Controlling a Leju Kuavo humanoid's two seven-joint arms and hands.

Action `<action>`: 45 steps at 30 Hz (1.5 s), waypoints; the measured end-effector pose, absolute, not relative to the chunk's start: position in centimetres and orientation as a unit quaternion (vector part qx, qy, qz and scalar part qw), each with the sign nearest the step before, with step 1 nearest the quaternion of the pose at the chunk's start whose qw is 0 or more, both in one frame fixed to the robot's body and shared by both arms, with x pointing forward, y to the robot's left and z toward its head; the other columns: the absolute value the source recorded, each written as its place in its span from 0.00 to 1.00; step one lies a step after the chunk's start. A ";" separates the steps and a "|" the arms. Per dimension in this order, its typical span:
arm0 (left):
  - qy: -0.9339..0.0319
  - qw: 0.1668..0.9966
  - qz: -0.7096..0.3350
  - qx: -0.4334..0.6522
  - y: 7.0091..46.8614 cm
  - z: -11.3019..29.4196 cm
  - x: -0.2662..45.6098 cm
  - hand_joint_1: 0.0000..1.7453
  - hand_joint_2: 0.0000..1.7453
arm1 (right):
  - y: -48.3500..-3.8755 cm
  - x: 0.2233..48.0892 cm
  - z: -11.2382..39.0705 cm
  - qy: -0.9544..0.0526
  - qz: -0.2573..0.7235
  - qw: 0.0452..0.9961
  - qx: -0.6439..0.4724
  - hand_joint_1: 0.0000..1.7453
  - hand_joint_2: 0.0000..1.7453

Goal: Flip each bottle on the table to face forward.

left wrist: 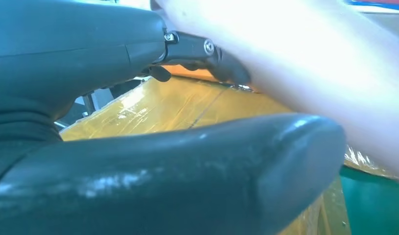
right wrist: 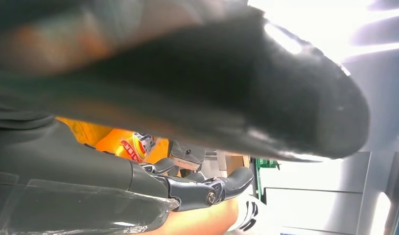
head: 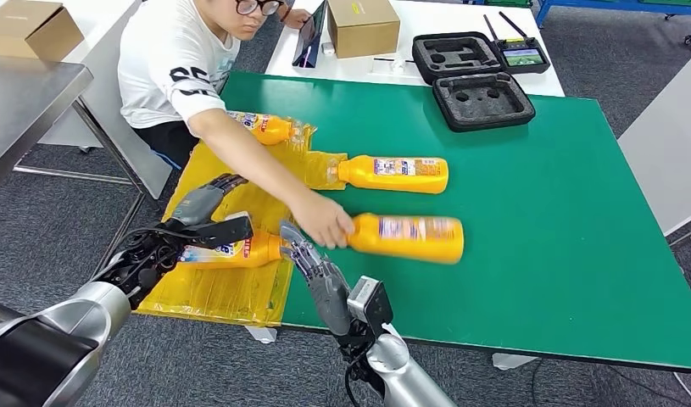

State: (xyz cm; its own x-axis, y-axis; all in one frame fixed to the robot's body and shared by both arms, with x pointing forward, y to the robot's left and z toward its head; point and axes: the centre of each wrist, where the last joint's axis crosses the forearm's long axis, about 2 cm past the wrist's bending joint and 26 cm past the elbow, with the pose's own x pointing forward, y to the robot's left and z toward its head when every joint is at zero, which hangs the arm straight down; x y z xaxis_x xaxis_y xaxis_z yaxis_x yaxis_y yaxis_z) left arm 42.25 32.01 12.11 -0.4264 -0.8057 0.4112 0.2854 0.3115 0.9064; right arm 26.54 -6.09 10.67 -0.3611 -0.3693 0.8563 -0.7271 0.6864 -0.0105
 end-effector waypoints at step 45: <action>-0.836 0.471 0.133 0.248 32.2 9.7 31.5 0.00 0.00 | -14.7 30.8 14.2 -0.848 0.321 0.420 0.040 0.00 1.00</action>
